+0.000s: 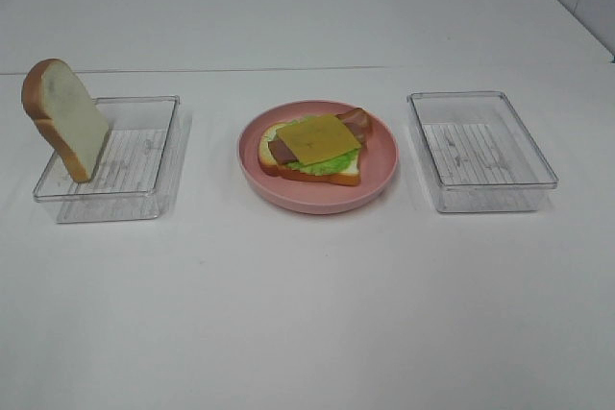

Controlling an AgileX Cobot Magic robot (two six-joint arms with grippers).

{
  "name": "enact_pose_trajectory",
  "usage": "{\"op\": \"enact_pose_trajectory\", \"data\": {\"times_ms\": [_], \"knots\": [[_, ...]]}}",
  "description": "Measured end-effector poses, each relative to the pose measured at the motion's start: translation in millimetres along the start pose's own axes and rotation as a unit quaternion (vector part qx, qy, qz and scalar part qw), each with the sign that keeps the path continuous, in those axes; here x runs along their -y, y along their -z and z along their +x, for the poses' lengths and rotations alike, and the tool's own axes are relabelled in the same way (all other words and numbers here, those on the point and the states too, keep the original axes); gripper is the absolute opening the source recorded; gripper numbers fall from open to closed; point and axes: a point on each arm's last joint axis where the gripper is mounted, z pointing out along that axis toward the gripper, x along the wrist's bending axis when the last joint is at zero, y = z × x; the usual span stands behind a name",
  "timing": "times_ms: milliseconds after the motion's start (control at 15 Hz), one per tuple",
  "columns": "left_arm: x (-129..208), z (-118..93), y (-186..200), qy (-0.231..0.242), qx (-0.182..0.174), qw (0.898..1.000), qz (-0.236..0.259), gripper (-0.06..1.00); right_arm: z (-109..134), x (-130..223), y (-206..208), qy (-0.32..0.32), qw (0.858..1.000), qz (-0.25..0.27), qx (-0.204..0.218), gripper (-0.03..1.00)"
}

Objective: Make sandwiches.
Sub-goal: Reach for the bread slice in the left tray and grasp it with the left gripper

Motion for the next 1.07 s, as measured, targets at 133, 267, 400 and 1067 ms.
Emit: {"op": "enact_pose_trajectory", "data": {"times_ms": [133,267,400,1067], "knots": [[0.0,0.0,0.0,0.000,0.000,1.000,0.000,0.99,0.0,-0.1,0.0,0.000,1.000,0.000,0.000,0.98],[0.0,0.0,0.0,0.000,0.000,1.000,0.000,0.99,0.0,-0.1,0.0,0.000,1.000,0.000,0.000,0.98],[0.0,0.0,0.0,0.000,0.000,1.000,0.000,0.99,0.0,-0.1,0.0,0.000,1.000,0.000,0.000,0.98],[0.0,0.0,0.0,0.000,0.000,1.000,0.000,0.99,0.0,0.1,-0.2,0.000,1.000,0.000,0.000,0.98]]}}
